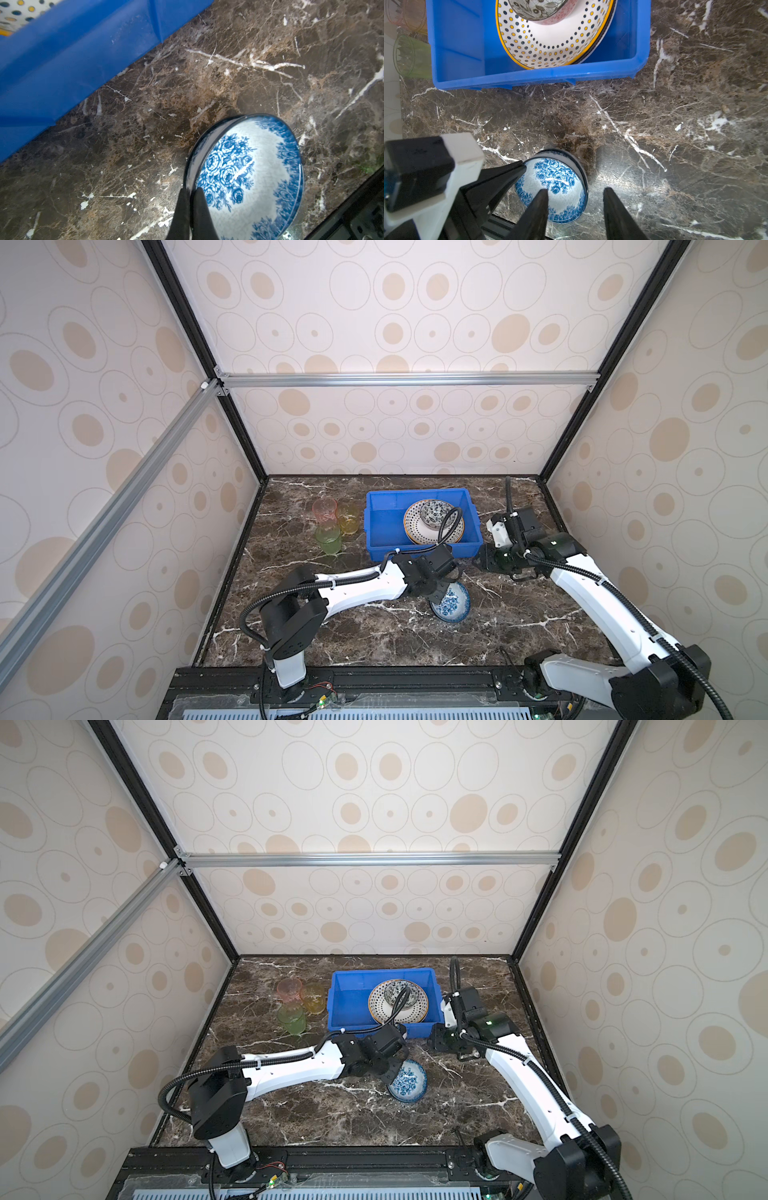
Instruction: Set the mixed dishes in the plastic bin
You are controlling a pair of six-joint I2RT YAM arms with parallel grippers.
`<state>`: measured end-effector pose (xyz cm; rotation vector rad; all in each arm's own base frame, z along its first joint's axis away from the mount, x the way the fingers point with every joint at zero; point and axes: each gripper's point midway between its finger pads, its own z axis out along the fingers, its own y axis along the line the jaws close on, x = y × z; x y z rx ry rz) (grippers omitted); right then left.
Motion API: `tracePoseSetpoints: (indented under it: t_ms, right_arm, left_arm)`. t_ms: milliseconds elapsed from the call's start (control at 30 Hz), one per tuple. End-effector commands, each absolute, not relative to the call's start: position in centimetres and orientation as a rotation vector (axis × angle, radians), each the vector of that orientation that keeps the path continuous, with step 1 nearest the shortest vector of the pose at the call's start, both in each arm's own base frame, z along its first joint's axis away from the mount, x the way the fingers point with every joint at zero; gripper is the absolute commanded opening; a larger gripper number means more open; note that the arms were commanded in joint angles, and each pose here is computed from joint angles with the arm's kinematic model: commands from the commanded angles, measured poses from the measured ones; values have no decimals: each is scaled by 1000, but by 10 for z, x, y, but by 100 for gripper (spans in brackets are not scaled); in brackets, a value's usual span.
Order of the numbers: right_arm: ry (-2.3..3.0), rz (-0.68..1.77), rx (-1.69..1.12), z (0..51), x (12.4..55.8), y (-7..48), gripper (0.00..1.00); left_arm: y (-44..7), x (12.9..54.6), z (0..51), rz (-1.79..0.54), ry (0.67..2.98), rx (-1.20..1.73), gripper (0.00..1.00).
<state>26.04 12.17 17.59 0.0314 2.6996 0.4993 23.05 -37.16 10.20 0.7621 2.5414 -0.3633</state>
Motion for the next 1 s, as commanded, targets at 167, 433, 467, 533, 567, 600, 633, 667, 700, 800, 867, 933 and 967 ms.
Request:
tracePoseSetpoints:
  t_ms: [167,433,467,533,567,600,633,667,700,800,867,933,967]
  right_arm:
    - [2721,547,-18,171,249,128,44]
    - [2753,598,-82,159,241,139,43]
    - [2758,605,-99,156,239,141,42]
    - [2772,615,-120,149,235,144,41]
    - [2777,618,-125,147,234,145,41]
    - [2787,619,-126,143,231,145,40]
    - [2795,622,-125,139,229,146,38]
    - [2799,628,-130,137,228,147,38]
    - [2802,636,-136,134,226,149,38]
    - [2802,644,-170,127,222,154,38]
    - [2801,634,-195,123,220,155,38]
    - [2797,628,-213,119,219,155,38]
    - [2796,621,-219,117,219,155,39]
  left_arm:
    - [-371,234,125,-402,2484,721,0]
    - [-374,234,125,-413,2484,709,0]
    - [-375,235,126,-414,2482,707,0]
    - [-375,235,127,-412,2482,707,0]
    - [-375,235,127,-410,2482,708,0]
    - [-375,235,127,-409,2483,706,0]
    - [-375,236,127,-408,2485,704,0]
    - [-375,235,127,-410,2485,705,0]
    - [-375,235,127,-411,2486,704,0]
    - [-376,235,126,-418,2490,700,0]
    - [-378,235,126,-424,2490,705,0]
    - [-379,234,127,-431,2490,706,0]
    - [-379,234,127,-431,2490,706,0]
